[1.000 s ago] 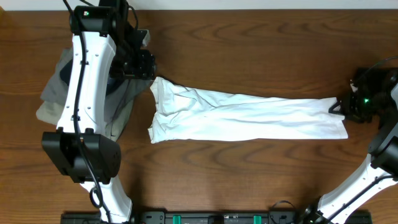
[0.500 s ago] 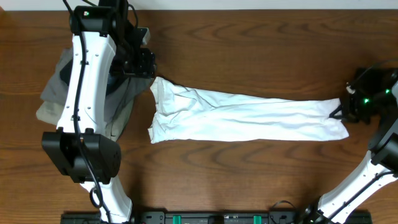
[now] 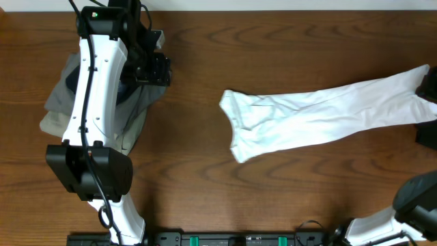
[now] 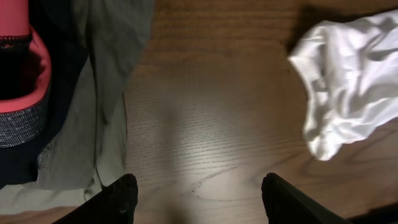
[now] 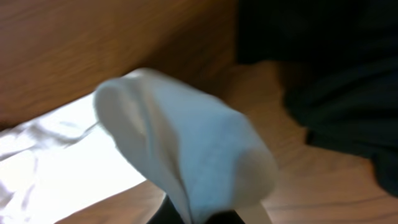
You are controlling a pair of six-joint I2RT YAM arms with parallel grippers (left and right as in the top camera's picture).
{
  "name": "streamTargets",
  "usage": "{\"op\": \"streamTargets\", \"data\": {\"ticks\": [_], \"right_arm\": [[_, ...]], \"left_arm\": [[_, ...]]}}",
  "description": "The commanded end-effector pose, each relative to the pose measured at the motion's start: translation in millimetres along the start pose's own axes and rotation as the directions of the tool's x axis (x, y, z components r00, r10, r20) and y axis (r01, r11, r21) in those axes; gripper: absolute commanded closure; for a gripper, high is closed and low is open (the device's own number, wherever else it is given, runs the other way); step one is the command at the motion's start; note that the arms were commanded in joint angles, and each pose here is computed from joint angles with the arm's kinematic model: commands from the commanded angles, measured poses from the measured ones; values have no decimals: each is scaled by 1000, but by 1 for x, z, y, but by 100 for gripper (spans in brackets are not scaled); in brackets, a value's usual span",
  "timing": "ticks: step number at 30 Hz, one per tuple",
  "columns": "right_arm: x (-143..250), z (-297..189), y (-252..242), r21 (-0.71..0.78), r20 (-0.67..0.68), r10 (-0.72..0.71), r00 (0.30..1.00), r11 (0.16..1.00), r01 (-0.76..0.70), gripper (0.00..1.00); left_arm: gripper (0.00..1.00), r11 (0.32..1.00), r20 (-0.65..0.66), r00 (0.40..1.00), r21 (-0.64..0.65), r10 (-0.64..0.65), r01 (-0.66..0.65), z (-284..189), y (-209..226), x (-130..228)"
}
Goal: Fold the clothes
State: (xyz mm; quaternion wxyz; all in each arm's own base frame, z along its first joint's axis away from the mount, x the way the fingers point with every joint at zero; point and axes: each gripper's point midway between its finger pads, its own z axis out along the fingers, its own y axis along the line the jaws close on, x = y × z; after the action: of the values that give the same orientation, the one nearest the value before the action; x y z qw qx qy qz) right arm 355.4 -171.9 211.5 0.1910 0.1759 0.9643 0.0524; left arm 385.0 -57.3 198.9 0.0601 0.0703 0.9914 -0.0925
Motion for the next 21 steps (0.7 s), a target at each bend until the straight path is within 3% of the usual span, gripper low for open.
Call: {"op": "streamTargets", "data": {"ticks": [1, 10, 21], "right_arm": [[10, 24, 43, -55, -78, -57, 995, 997, 53, 99], [55, 99, 126, -69, -218, -185, 958, 982, 174, 99], [125, 152, 163, -103, -309, -283, 908, 959, 264, 97]], "left_arm": [[34, 1000, 17, 1000, 12, -18, 18, -5, -1, -1], [34, 1000, -2, 1000, 12, -21, 21, -5, -2, 3], [34, 1000, -1, 1000, 12, -21, 21, -5, -2, 3]]}}
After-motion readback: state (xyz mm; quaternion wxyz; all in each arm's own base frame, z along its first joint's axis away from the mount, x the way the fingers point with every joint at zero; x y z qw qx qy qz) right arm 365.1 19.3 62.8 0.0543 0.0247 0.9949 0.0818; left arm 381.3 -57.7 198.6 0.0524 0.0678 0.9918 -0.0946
